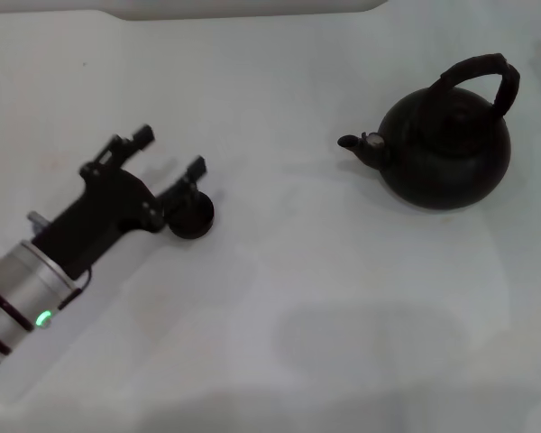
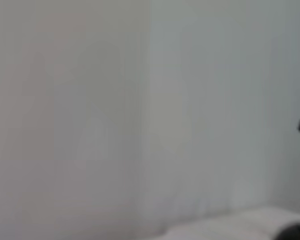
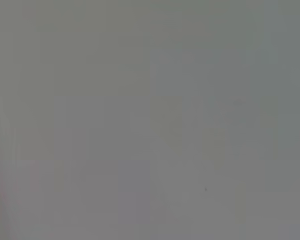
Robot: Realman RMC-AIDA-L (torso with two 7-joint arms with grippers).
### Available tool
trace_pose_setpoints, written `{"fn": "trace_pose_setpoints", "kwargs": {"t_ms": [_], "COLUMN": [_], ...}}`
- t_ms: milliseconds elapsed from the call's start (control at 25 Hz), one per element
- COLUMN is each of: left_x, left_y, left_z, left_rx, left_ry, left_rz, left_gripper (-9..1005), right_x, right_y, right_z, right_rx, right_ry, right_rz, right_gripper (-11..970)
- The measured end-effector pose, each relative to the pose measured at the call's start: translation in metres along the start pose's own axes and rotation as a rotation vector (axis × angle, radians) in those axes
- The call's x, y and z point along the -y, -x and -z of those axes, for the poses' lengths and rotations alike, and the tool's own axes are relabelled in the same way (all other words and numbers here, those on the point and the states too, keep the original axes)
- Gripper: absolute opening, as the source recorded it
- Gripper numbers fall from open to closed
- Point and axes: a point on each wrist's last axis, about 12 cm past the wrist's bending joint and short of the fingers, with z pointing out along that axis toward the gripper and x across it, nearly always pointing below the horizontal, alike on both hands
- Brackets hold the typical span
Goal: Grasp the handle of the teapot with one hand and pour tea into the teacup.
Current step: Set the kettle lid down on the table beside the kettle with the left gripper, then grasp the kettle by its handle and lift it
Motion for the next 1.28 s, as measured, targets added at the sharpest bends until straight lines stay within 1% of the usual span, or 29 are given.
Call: {"fn": "trace_pose_setpoints", "kwargs": {"t_ms": [80,200,240,280,360,440,480,520,640,720,880,1080,1200,1280], "left_x": [-0.003,-0.011,-0.021,-0.021,-0.029,-0.039,-0.042,-0.048,-0.06,-0.065,-0.074,-0.081,-0.083,-0.084], "left_y": [0.005,0.013,0.018,0.018,0.02,0.021,0.02,0.02,0.018,0.018,0.016,0.011,0.007,0.007], "left_z": [0.002,0.01,0.02,0.02,0.029,0.04,0.044,0.051,0.069,0.078,0.093,0.109,0.116,0.118], "left_rx": [0.047,0.126,0.187,0.187,0.221,0.243,0.248,0.257,0.274,0.281,0.286,0.276,0.263,0.26], "left_ry": [0.028,0.107,0.199,0.199,0.278,0.378,0.411,0.476,0.612,0.678,0.792,0.919,0.967,0.981], "left_rz": [0.005,0.016,0.024,0.024,0.029,0.04,0.043,0.049,0.059,0.065,0.069,0.095,0.111,0.116], "left_gripper": [842,842,841,841,841,840,839,837,834,831,833,834,834,834], "right_x": [0.0,0.001,0.002,0.002,0.005,0.007,0.009,0.01,0.013,0.014,0.016,0.014,0.009,0.005], "right_y": [0.0,0.0,-0.001,-0.001,0.0,0.002,0.004,0.006,0.012,0.016,0.027,0.04,0.045,0.05], "right_z": [0.0,0.002,0.004,0.004,0.008,0.014,0.016,0.02,0.026,0.029,0.033,0.037,0.038,0.037], "right_rx": [0.003,0.0,-0.009,-0.009,-0.018,-0.01,-0.002,0.0,-0.004,-0.023,-0.068,-0.133,-0.215,-0.279], "right_ry": [0.001,0.004,0.012,0.012,0.03,0.053,0.064,0.078,0.151,0.215,0.322,0.426,0.468,0.498], "right_rz": [-0.003,-0.045,-0.08,-0.08,-0.089,-0.092,-0.098,-0.108,-0.125,-0.134,-0.154,-0.145,-0.134,-0.112], "right_gripper": [871,871,871,871,871,870,870,870,870,868,865,864,856,851]}}
